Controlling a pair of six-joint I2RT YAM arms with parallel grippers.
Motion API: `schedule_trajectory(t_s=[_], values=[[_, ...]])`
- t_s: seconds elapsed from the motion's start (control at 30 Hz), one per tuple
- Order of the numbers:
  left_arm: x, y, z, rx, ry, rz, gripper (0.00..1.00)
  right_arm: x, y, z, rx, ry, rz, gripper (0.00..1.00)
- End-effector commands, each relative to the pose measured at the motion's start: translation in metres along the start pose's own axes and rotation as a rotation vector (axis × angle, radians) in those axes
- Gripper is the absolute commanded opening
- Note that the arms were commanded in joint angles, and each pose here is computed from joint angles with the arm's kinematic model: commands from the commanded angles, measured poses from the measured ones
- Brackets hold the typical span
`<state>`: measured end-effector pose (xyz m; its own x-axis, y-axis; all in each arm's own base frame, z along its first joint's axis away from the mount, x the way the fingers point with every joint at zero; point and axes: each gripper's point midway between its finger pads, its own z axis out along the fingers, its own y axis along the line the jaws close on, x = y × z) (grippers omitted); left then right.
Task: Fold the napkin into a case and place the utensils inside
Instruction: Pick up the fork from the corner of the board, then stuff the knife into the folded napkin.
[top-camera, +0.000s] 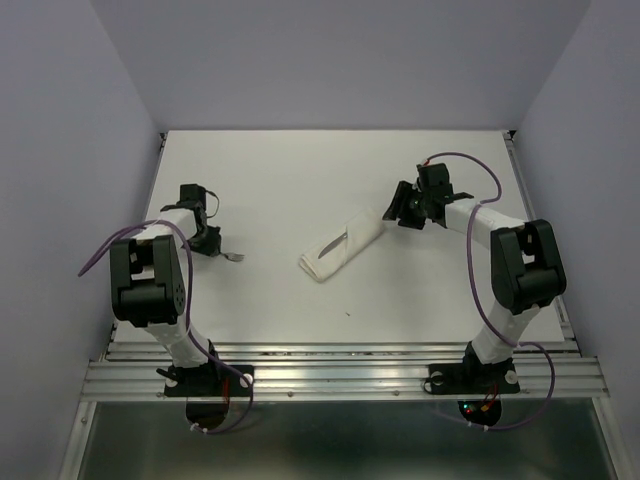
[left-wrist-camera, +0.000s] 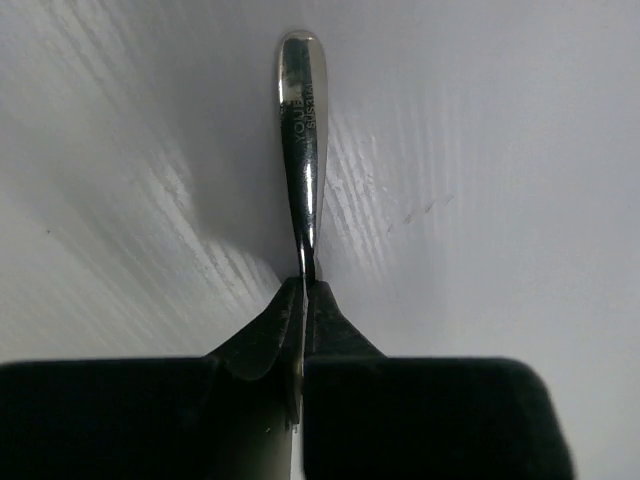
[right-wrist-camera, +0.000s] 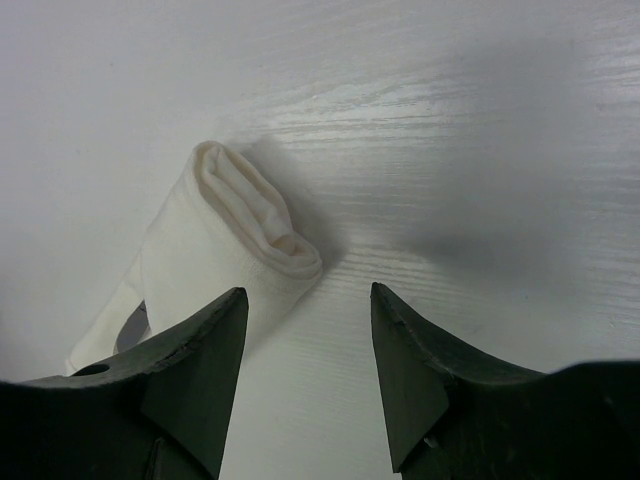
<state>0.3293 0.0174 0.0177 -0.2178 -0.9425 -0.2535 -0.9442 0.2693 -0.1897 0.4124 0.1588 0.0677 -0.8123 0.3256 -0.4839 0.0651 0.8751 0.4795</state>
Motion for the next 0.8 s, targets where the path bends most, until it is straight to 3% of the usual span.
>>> schedule_trajectory(t_s=[0.0,0.13,0.2,0.3,0.47,0.77], values=[[0.0,0.005,0.008,-0.022,-0.01,0.073,0.02,-0.013,0.006,-0.001,-0.026,-0.041,-0.014,0.58],[-0.004,-0.016,-0.004,0.024,-0.046,0.245,0.0,-0.014,0.007,-0.001,-0.027,-0.043,-0.013,0.58],[-0.005,-0.034,-0.012,0.061,-0.07,0.41,0.0,-0.014,0.007,-0.001,-0.028,-0.041,-0.011,0.58],[0.028,-0.063,-0.031,0.148,-0.098,0.711,0.0,-0.015,0.007,-0.001,-0.027,-0.043,-0.007,0.58],[0.064,-0.094,-0.065,0.32,-0.145,1.041,0.0,-0.016,0.007,-0.004,-0.019,-0.053,-0.006,0.58],[0.116,-0.12,-0.132,0.655,-0.177,1.42,0.0,-0.016,0.002,-0.006,0.005,-0.064,0.0,0.58]])
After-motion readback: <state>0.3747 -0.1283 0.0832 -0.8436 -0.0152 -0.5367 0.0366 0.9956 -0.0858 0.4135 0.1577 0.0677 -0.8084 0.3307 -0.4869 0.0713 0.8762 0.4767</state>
